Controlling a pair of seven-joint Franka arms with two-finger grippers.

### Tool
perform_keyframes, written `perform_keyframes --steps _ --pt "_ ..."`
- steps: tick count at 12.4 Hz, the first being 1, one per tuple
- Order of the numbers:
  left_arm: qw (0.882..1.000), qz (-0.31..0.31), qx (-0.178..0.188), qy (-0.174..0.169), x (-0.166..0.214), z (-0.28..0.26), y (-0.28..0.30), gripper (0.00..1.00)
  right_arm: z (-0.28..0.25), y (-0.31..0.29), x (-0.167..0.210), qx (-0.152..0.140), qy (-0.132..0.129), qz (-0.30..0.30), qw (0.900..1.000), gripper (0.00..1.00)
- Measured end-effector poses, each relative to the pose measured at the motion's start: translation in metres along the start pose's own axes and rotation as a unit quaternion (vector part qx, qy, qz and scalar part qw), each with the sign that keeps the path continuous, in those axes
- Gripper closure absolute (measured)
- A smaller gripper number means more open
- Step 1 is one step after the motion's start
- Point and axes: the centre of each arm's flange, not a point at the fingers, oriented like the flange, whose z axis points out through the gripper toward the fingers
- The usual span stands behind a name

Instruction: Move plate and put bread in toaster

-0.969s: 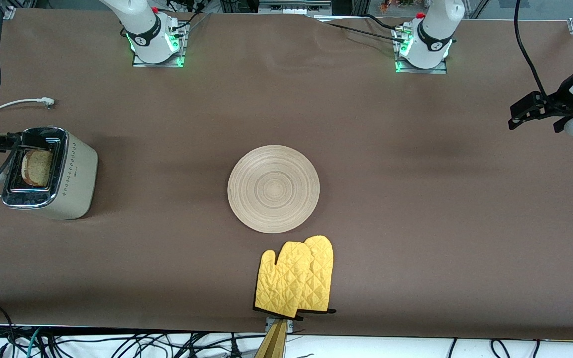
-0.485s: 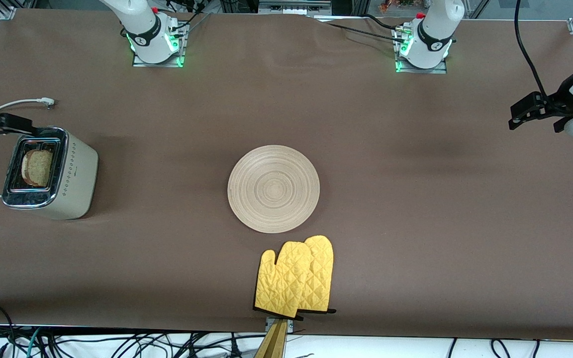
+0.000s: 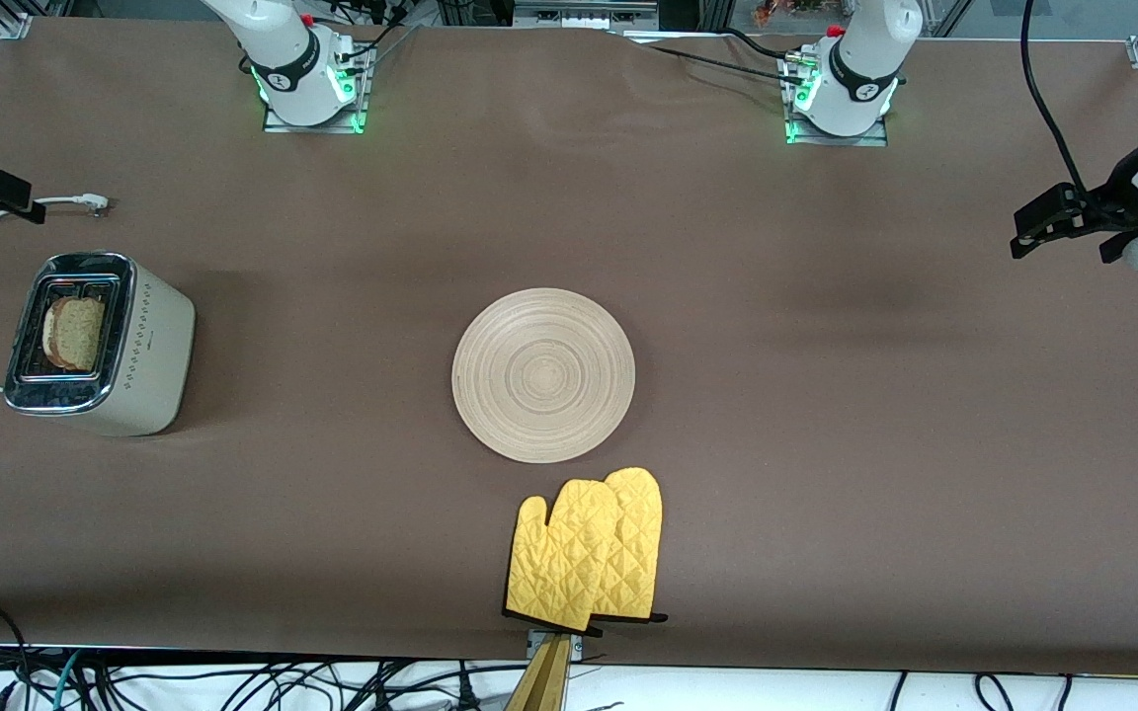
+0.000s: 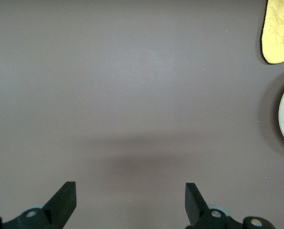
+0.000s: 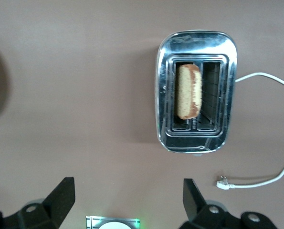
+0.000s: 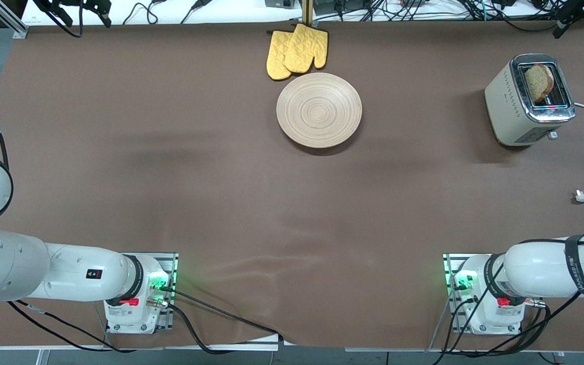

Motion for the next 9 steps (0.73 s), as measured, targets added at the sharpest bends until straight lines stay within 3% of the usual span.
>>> perform_keyframes --steps 3,9 --pt "1.000 -0.004 0.000 0.000 0.000 0.000 0.001 0.00 -0.004 -0.044 0.002 -0.006 0.006 -0.008 1.000 0.00" --pt "1.000 -0.010 0.000 0.000 0.000 0.000 0.002 0.00 -0.005 -0.053 0.004 -0.007 0.011 -0.012 1.000 0.00"
